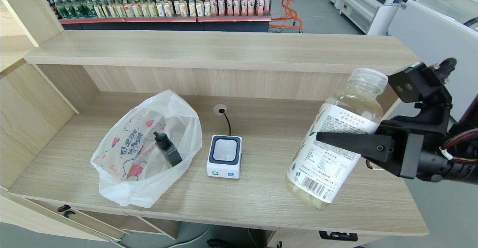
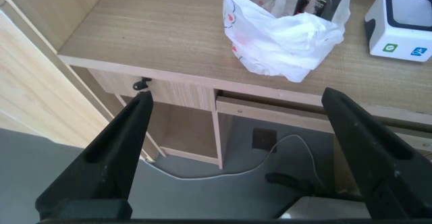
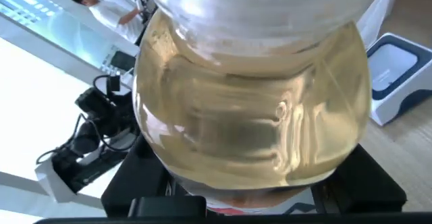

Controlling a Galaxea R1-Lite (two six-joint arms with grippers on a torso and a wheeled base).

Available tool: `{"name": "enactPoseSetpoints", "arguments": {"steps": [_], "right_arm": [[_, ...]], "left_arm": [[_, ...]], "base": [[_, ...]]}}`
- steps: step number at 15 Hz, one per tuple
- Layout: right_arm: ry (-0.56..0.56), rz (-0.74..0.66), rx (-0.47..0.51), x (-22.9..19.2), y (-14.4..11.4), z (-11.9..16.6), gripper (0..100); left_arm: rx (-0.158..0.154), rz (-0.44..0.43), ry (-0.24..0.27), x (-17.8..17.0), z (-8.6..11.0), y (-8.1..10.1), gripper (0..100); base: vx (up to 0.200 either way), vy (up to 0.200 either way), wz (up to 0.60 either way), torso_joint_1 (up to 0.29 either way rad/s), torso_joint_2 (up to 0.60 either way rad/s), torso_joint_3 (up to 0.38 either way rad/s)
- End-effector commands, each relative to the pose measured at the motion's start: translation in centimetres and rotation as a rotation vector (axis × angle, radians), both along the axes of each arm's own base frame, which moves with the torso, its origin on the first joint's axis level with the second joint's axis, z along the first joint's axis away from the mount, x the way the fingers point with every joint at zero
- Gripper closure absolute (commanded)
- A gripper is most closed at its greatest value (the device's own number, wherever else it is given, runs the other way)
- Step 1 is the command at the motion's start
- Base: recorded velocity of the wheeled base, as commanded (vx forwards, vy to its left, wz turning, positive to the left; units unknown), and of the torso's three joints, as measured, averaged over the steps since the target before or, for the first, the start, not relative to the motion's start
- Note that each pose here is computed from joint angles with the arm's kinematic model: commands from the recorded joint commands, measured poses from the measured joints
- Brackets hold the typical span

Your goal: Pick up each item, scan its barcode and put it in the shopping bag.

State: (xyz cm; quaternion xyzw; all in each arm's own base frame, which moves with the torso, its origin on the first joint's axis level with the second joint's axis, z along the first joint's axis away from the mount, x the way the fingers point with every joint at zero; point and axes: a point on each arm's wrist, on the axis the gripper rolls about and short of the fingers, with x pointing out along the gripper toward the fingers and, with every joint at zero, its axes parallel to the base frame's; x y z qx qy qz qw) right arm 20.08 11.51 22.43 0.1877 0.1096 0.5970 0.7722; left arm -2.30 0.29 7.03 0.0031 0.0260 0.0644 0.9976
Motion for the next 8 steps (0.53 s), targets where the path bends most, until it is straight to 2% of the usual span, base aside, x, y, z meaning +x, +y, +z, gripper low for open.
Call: {"name": "enactPoseSetpoints", "arguments": {"steps": [1,3,8], "right_arm": [[0.014,0.02,0.024,-0.8,0.1,0.8,100],[0.1,0.061,0.039,-1.5,0.5,1.6,100],[0.148,0.082,0.012,-2.5,0.6,1.6,100]], "left_arm": [[0.0,0.0,-0.001,0.0,0.0,0.0,0],[0.0,0.0,0.0,0.0,0.0,0.0,0],[0.0,0.0,-0.001,0.0,0.0,0.0,0]], "base": [[0.0,0.0,0.0,0.0,0.0,0.0],[0.0,0.0,0.0,0.0,0.0,0.0],[0.0,0.0,0.0,0.0,0.0,0.0]]}}
